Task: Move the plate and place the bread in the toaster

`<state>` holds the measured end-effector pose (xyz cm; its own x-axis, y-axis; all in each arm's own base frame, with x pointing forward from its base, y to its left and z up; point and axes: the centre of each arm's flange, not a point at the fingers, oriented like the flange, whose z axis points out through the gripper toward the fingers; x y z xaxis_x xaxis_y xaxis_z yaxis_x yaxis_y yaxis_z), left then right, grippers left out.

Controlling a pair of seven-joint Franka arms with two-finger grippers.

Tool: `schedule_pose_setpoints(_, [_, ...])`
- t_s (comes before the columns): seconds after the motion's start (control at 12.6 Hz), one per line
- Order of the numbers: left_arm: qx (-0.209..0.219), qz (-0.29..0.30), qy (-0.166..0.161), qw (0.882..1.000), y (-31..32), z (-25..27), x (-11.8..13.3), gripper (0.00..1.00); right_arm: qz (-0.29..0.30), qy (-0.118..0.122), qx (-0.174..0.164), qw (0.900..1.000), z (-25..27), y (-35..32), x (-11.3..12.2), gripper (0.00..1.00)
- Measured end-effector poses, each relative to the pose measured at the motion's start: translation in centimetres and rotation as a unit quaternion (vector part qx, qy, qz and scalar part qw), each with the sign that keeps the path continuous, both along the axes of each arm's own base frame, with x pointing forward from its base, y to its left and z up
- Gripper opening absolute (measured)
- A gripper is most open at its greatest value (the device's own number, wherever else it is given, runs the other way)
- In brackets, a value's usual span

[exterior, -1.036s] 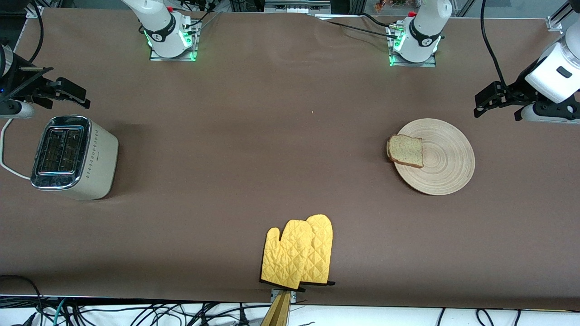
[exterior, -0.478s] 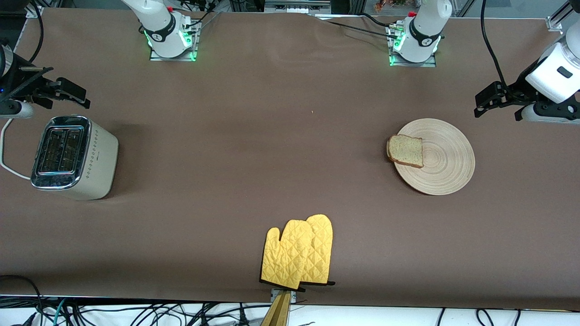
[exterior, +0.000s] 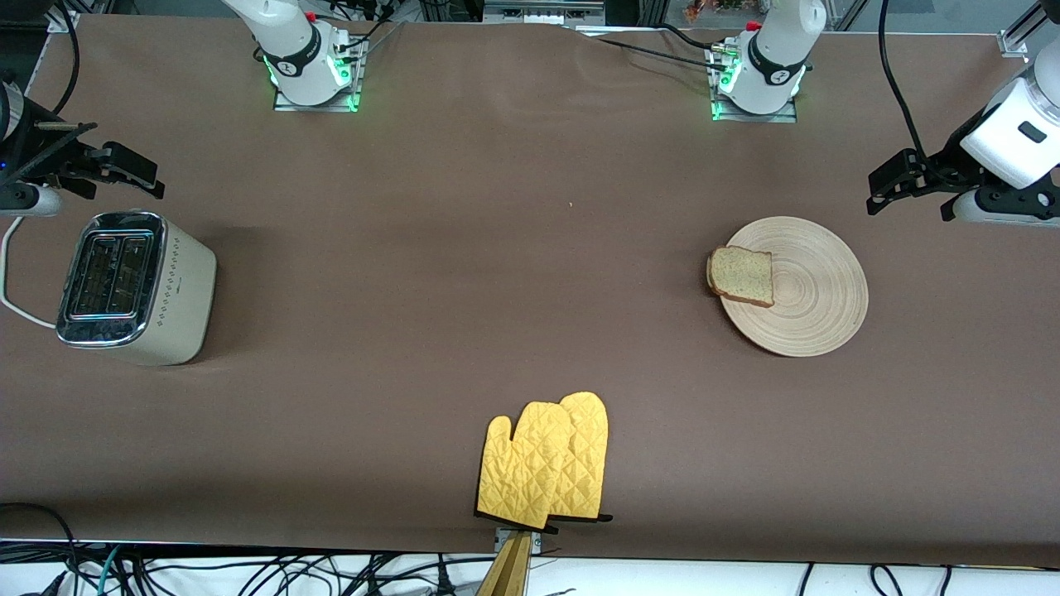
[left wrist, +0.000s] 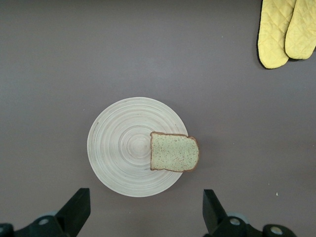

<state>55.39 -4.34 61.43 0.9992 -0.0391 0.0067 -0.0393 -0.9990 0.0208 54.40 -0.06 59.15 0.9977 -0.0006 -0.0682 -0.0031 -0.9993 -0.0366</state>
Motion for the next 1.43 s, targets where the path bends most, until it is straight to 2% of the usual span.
schedule_pose_setpoints(0.72, [0.0,0.001,0.004,1.0,0.2,-0.3,0.1,1.0,0.0,0.0,0.0,1.0,0.0,0.0,0.0,1.0])
schedule_pose_setpoints(0.88, [0.0,0.007,0.019,1.0,0.9,-1.8,0.9,1.0,0.0,0.0,0.0,1.0,0.0,0.0,0.0,1.0])
schedule_pose_setpoints(1.12, [0.044,0.016,0.068,0.997,3.7,-7.9,2.6,1.0,0.0,0.0,0.0,1.0,0.0,0.0,0.0,1.0])
schedule_pose_setpoints(1.27, [0.047,0.032,0.091,0.994,6.2,-11.3,2.9,1.0,0.0,0.0,0.0,1.0,0.0,0.0,0.0,1.0])
schedule_pose_setpoints(1.43, [0.035,0.041,0.097,0.994,10.5,-14.0,2.4,1.0,0.0,0.0,0.0,1.0,0.0,0.0,0.0,1.0])
